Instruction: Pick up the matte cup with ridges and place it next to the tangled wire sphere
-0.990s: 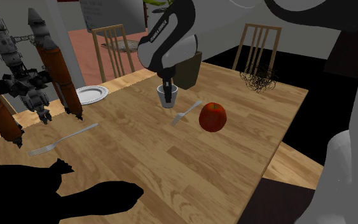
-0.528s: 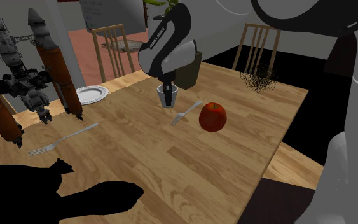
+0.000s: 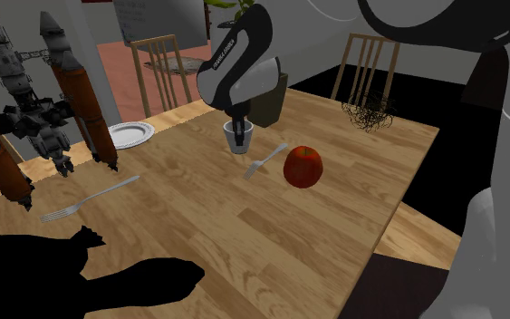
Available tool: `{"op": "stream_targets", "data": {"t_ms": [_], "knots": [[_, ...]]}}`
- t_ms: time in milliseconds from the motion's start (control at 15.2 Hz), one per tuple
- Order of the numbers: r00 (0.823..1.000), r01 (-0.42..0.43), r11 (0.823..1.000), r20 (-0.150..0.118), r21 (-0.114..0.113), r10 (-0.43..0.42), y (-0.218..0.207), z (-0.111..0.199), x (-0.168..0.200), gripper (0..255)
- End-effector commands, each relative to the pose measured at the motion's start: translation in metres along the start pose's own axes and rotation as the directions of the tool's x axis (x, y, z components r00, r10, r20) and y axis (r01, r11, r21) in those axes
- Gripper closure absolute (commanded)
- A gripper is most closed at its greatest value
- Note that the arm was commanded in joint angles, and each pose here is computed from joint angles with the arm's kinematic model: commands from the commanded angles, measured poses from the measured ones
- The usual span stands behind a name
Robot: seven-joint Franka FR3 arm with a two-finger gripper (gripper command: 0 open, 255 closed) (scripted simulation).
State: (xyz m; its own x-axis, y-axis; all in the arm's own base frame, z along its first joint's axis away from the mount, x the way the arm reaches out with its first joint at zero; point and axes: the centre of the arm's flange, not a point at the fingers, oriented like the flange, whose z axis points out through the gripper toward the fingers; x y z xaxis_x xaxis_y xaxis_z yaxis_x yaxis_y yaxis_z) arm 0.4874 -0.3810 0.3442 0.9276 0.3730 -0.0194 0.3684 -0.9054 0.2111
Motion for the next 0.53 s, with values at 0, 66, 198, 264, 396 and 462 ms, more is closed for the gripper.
{"op": "stream_targets", "data": {"t_ms": [0, 66, 198, 264, 396, 462], "knots": [[1.0, 0.0, 1.0, 0.001, 0.001, 0.0, 0.0, 0.0, 0.0, 255], [1.0, 0.0, 1.0, 0.001, 0.001, 0.0, 0.0, 0.0, 0.0, 255], [1.0, 0.0, 1.0, 0.001, 0.001, 0.0, 0.0, 0.001, 0.0, 255], [1.0, 0.0, 1.0, 0.001, 0.001, 0.0, 0.0, 0.001, 0.0, 255], [1.0, 0.0, 1.0, 0.001, 0.001, 0.0, 0.002, -0.01, 0.0, 255], [1.0, 0.0, 1.0, 0.001, 0.001, 0.0, 0.003, -0.015, 0.0, 255]]}}
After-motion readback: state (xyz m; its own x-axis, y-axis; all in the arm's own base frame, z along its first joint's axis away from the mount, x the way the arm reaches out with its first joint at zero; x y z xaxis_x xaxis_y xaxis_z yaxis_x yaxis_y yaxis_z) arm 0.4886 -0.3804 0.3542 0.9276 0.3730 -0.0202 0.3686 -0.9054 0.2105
